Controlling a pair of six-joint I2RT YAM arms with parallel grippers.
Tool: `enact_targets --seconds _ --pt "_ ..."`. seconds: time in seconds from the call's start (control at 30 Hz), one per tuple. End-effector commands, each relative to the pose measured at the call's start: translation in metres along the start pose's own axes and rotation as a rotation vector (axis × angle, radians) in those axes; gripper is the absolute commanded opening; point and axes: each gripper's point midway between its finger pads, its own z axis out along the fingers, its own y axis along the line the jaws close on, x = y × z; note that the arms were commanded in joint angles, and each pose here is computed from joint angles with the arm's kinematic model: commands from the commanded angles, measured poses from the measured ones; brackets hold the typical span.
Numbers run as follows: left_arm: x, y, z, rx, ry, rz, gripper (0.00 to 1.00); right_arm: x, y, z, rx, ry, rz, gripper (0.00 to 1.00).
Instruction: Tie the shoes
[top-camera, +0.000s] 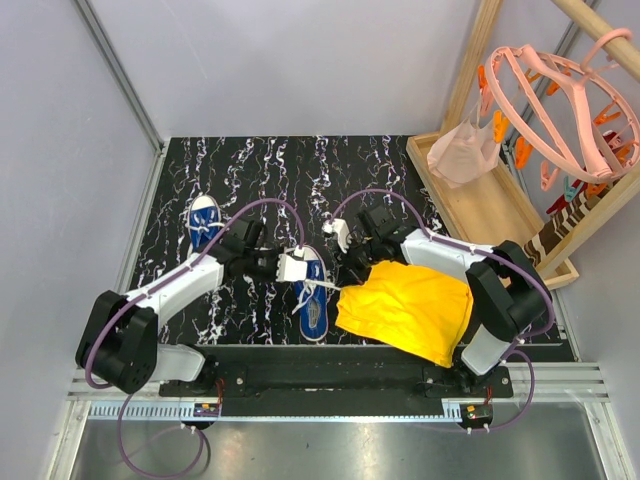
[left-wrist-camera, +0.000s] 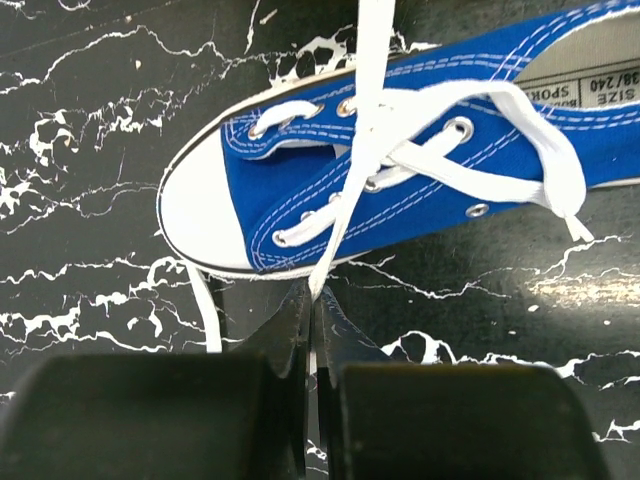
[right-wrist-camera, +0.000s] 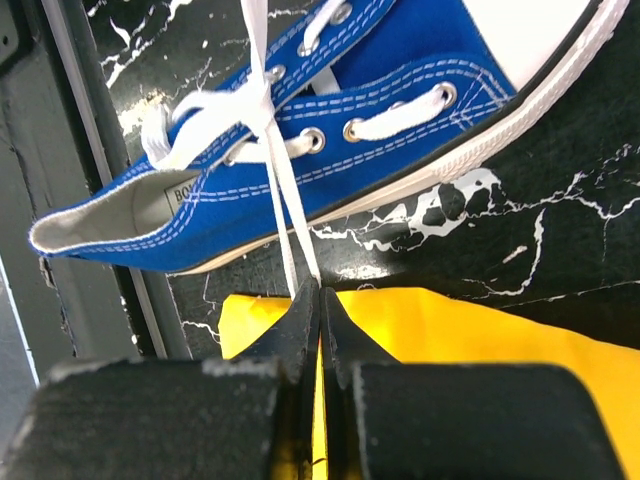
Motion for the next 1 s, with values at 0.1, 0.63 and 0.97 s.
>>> enact_targets --seconds 0.1,0.63,0.97 --pt "0.018 0.01 -0.01 -0.048 0.06 0.039 0.0 0.007 -0.003 -0.012 0.045 0.022 -0.027 0.0" --pt "0.035 0.018 -0.007 -0.04 0.081 0.047 0.0 0.016 -0.012 -0.012 0.054 0.067 -0.012 0.0" --pt "0.006 0.027 -0.011 -0.067 0.001 0.027 0.07 -0.024 0.0 -0.009 -0.035 -0.014 -0.037 0.14"
